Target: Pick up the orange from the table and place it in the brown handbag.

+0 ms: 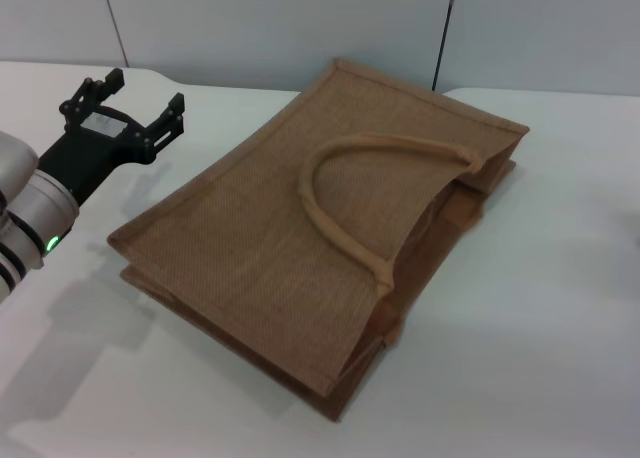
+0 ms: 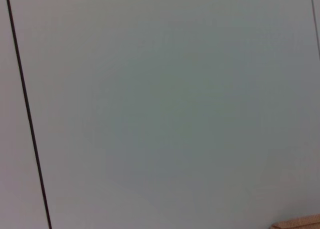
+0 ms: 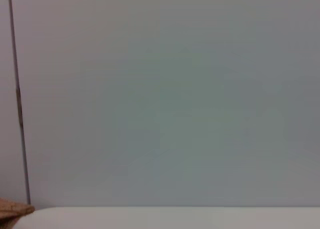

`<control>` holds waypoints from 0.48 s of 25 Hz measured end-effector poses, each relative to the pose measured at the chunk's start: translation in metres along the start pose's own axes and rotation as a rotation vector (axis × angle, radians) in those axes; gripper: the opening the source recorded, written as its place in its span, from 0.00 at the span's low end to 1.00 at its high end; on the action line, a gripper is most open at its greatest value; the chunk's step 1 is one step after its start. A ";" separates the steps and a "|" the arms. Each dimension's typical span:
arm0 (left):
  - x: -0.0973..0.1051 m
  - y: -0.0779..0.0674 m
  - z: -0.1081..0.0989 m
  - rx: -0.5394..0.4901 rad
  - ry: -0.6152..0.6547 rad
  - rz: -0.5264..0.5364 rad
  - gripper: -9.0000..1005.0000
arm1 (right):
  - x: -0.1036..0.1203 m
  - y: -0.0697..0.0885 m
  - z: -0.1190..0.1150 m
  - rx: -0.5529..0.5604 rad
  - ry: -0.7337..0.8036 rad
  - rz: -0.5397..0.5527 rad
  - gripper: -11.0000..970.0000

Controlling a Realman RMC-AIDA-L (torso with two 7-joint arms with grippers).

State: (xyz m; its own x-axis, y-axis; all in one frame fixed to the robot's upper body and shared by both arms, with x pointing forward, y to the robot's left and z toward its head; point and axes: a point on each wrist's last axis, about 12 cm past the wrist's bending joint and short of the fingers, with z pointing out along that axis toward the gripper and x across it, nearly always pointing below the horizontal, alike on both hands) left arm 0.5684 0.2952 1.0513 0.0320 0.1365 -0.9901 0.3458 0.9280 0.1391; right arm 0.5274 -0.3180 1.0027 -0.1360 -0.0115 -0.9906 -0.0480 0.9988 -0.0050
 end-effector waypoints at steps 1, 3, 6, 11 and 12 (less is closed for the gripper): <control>0.000 0.000 0.000 0.000 0.001 0.000 0.84 | 0.000 0.000 0.000 0.000 0.001 0.000 0.89; 0.000 0.000 0.001 -0.001 0.002 0.001 0.84 | 0.000 0.000 0.001 -0.001 0.000 0.000 0.89; 0.000 0.000 0.001 -0.001 0.002 0.001 0.84 | -0.001 0.001 0.001 -0.002 0.002 -0.001 0.89; -0.001 0.001 0.002 -0.001 0.005 0.003 0.84 | 0.000 0.002 0.005 -0.003 0.024 -0.003 0.89; -0.001 0.001 0.003 0.001 0.005 0.004 0.84 | 0.000 0.001 0.005 -0.003 0.026 -0.004 0.89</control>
State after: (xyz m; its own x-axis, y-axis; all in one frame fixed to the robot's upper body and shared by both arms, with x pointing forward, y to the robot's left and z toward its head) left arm 0.5712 0.2946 1.0523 0.0290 0.1414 -0.9895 0.3462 0.9272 0.1427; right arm 0.5322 -0.3163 1.0018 -0.1615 -0.0165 -0.9867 -0.0512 0.9987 -0.0084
